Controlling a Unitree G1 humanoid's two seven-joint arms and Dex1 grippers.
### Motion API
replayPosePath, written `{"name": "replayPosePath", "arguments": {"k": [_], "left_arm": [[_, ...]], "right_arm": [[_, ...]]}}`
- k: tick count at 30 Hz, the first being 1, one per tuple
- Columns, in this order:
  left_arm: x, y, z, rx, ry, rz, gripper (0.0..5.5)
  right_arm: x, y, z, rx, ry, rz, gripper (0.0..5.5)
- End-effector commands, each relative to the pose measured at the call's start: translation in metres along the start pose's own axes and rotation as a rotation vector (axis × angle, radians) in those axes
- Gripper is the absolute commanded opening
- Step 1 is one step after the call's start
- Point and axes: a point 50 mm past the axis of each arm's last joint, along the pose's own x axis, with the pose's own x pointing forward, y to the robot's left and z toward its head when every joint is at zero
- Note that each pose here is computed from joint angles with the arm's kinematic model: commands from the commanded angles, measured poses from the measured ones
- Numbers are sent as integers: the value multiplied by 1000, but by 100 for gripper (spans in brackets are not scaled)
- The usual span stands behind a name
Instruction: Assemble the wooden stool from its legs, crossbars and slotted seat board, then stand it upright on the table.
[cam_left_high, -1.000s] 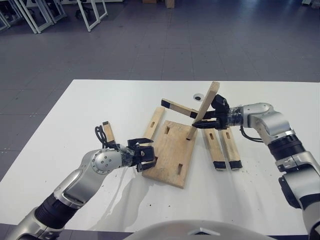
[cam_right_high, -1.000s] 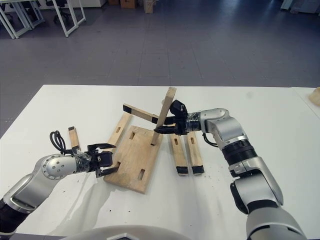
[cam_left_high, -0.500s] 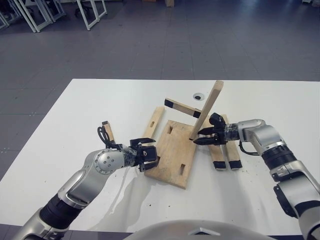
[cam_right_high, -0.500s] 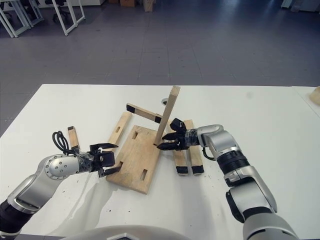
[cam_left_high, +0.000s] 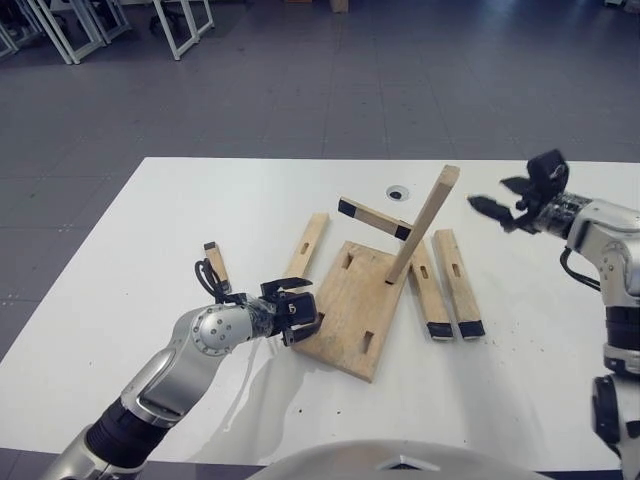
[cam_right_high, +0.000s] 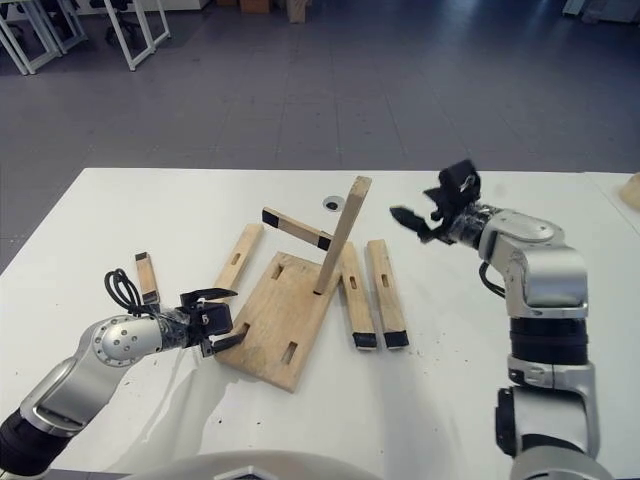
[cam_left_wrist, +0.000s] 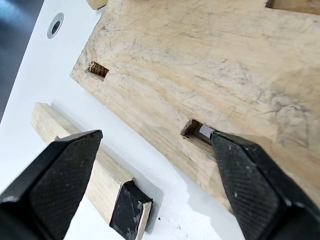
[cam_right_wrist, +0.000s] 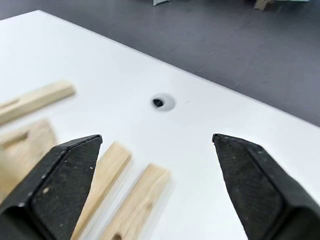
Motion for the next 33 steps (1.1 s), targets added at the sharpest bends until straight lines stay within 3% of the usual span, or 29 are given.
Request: {"name": "replayPosePath", "arguments": {"k": [1, 4, 6, 10, 13, 15, 17, 21, 23, 24, 26, 29, 31, 33], "left_arm": [[10, -22, -12, -93, 55, -91, 404], [11, -22, -11, -95, 55, -88, 404], [12, -22, -10, -93, 53, -88, 404], [13, -22, -9, -88, 51, -90, 404], [11, -22, -10, -88, 54, -91, 404], [10, -22, -10, -86, 55, -92, 404], [10, -21, -10, -86, 55, -89, 404], [11, -19, -8, -87, 51, -87, 404], [11, -17, -7, -84, 50, -85, 404], [11, -17, -7, -84, 50, -83, 404], [11, -17, -8, -89, 53, -78, 404], [13, -20, -6, -114, 47, -70, 404], [11, -25, -7, -193, 70, -37, 404], [6, -31, -8, -288, 112, 21, 404]], "right_arm": [[6, 31, 80, 245, -354, -72, 329], [10, 63, 107, 368, -407, -2, 329], [13, 81, 108, 401, -357, 69, 329], [6, 86, 109, 366, -312, 69, 329], [-27, 77, 173, 317, -687, -5, 329], [-44, 80, 194, 337, -814, 0, 329], [-21, 90, 150, 417, -621, 16, 329], [13, 113, -14, 552, -47, -24, 329], [13, 117, -47, 577, 39, -49, 329], [14, 116, -47, 584, 29, -55, 329], [18, 115, -22, 591, -70, -43, 329], [19, 100, 47, 611, -359, -29, 329], [1, 69, 100, 557, -592, -113, 329], [-26, 42, 124, 429, -699, -267, 329]]}}
